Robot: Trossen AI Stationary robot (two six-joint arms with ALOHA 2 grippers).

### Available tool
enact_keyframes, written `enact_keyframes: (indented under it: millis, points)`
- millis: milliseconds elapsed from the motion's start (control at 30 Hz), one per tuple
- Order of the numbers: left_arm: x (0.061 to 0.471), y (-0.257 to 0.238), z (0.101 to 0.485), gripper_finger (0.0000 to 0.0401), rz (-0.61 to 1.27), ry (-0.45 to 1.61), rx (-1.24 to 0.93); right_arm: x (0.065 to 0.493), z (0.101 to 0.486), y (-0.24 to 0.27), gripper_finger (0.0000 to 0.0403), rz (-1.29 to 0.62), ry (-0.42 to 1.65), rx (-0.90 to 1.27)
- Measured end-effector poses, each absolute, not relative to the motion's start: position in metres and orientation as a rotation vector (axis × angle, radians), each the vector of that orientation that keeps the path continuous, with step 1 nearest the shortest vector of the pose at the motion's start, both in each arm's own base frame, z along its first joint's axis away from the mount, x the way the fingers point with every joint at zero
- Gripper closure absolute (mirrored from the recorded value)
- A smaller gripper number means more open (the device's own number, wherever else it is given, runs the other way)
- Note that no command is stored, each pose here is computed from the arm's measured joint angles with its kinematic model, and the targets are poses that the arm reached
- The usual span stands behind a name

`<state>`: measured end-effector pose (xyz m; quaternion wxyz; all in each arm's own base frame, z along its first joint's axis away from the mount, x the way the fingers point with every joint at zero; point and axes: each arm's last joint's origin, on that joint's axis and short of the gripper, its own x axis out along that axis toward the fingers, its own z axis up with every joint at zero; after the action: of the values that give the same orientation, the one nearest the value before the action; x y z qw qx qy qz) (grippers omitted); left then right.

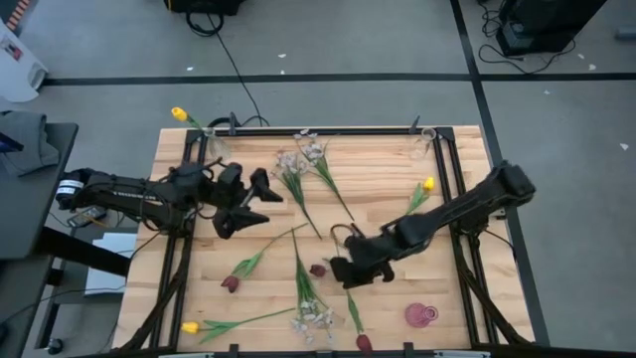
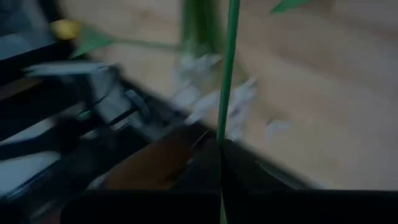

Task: Sort flowers into vase by color
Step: Put the bottom red flower into the right transparent vase

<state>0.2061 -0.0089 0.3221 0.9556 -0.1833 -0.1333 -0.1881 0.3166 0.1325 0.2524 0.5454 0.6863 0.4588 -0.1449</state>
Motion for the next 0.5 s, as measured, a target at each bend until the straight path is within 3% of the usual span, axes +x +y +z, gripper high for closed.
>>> enact_keyframes:
  millis: [233,367,500]
  points:
    - [0.213,-0.009,0.346,0.0093,-0.235,-0.153,0.062,0.301,0.305,0.117,0.0399,-0.269,0.801,1.82]
    - [0.214,-0.007,0.367,0.0093,-0.074,-0.069,0.4,0.306,0.321,0.107,0.0399,-0.223,0.595,1.904]
    - [0.217,-0.005,0.386,0.0093,-0.012,-0.064,0.608,0.321,0.33,0.093,0.0399,-0.165,0.365,1.962]
